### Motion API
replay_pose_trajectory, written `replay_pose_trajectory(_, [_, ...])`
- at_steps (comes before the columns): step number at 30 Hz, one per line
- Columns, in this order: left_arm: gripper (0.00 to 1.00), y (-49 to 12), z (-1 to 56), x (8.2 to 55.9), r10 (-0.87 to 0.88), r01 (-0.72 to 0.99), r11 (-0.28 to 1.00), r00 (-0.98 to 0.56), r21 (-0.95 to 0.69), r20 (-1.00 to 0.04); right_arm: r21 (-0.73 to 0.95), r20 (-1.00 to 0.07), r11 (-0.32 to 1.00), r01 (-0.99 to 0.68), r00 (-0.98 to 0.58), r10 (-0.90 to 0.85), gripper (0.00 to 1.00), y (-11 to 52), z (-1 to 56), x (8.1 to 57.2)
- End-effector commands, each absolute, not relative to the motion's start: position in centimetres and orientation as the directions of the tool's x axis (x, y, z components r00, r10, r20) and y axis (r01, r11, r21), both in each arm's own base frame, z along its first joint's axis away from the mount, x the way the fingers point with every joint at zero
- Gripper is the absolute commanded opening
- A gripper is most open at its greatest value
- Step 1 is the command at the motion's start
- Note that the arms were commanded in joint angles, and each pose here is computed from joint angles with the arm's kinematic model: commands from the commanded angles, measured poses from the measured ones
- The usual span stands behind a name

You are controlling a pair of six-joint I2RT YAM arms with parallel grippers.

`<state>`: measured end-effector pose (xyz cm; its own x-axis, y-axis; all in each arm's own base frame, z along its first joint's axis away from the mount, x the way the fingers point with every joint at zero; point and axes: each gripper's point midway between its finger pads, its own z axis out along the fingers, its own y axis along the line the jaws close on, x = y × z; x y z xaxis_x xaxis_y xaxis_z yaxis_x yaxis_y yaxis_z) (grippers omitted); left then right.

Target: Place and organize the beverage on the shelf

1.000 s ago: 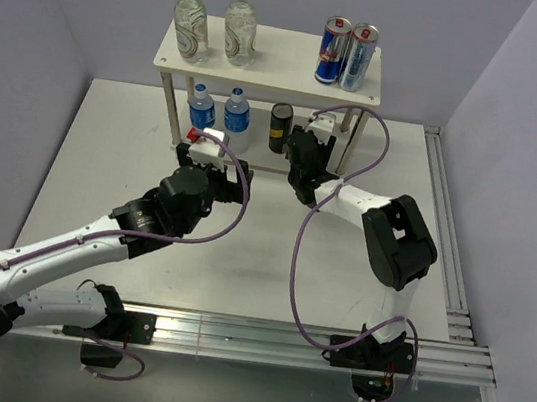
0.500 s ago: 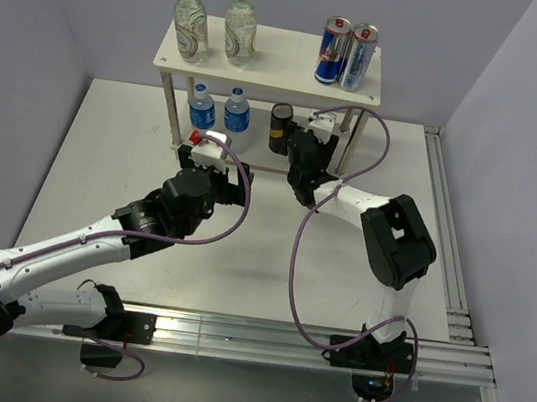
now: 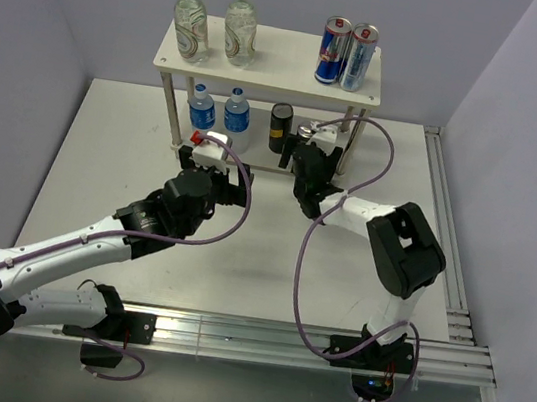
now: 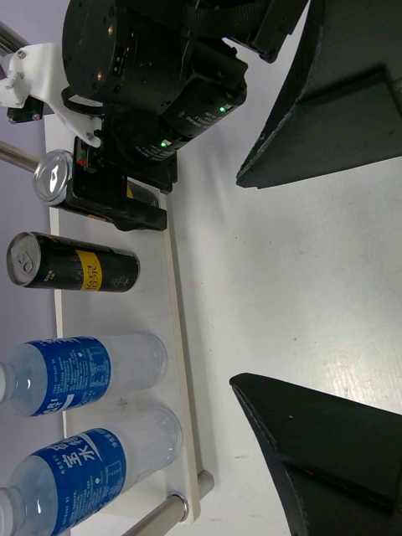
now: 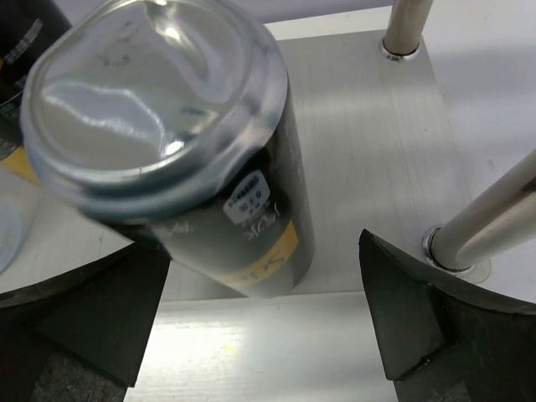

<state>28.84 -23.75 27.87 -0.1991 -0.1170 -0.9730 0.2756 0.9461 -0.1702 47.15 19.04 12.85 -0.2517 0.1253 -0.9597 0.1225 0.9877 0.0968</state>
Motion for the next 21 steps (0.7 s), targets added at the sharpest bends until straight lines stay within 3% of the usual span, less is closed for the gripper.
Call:
replay_pose_trajectory(1, [0.99,-24.1,28.2,28.9,-0.145,0.276,0.941,-0.186,-0.193,-0.972,0.166,-0.966,0.984,0.065,-0.19,0.175,1.0,19.8,15.8,46.9])
replay_pose_trajectory(10, [0.99,-24.1,27.9,29.1,-0.14,0.267,0.946,-0.185,-0.186,-0.973,0.165,-0.963,0.986,-0.008,-0.22,0.159,1.0,19.9,15.2,44.7])
replay_pose_trajectory(13, [0.99,-23.8,27.9,29.2,-0.139,0.25,0.951,-0.184,-0.183,-0.973,0.191,-0.962,0.982,-0.008,-0.2,0.186,1.0,19.2,17.3,42.6])
replay_pose_trajectory(18, [0.99,-23.1,27.9,28.8,-0.132,0.208,0.963,-0.2,-0.174,-0.971,0.163,-0.967,0.987,0.017,-0.197,0.163,1.0,17.6,18.8,35.9])
replay_pose_trajectory(21, [0.99,-22.8,27.8,28.3,-0.122,0.182,0.97,-0.214,-0.163,-0.969,0.131,-0.976,0.989,-0.066,-0.184,0.117,1.0,17.4,20.8,30.6])
